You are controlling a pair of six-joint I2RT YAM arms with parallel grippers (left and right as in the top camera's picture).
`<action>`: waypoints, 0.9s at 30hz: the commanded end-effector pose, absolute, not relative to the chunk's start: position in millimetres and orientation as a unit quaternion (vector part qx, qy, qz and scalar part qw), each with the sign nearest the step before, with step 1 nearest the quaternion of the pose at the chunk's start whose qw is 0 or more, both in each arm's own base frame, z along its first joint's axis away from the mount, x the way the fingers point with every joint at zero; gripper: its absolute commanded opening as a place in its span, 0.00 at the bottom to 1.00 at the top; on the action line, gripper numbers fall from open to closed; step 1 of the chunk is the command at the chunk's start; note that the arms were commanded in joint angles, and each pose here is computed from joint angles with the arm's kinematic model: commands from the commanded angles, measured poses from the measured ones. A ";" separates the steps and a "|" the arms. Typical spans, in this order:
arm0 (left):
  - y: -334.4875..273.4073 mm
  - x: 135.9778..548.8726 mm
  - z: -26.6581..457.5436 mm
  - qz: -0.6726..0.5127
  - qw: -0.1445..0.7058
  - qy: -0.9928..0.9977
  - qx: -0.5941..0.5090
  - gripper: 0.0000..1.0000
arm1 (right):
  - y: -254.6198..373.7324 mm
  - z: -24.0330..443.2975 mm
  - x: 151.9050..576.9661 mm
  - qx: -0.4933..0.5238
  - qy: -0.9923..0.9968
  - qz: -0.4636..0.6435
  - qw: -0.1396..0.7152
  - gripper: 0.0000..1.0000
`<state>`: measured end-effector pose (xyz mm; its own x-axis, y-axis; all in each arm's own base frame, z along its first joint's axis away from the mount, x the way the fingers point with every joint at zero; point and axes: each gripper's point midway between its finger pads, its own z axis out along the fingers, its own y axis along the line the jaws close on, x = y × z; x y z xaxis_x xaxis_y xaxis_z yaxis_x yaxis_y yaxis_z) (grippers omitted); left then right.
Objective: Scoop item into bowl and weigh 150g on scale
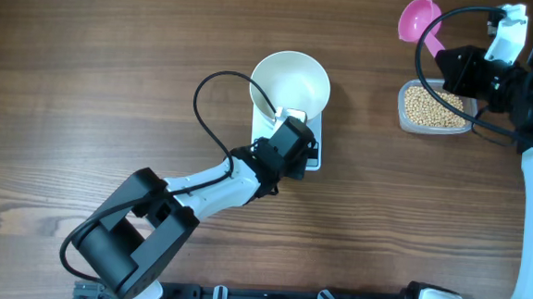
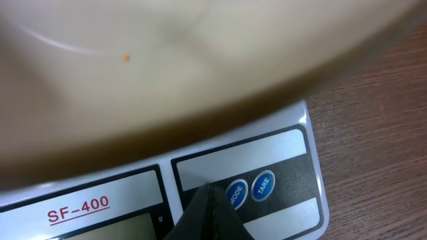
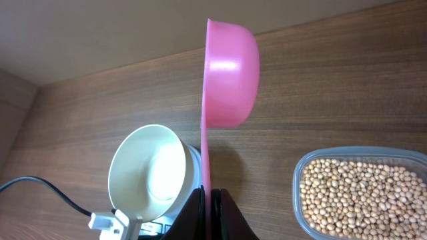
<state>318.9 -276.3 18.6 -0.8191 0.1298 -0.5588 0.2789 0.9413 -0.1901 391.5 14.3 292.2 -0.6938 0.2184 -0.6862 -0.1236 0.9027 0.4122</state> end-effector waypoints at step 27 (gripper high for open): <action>-266.1 317.1 4.2 -0.108 0.270 0.951 0.107 0.04 | 11.8 291.3 389.7 0.021 0.896 0.210 0.391 0.04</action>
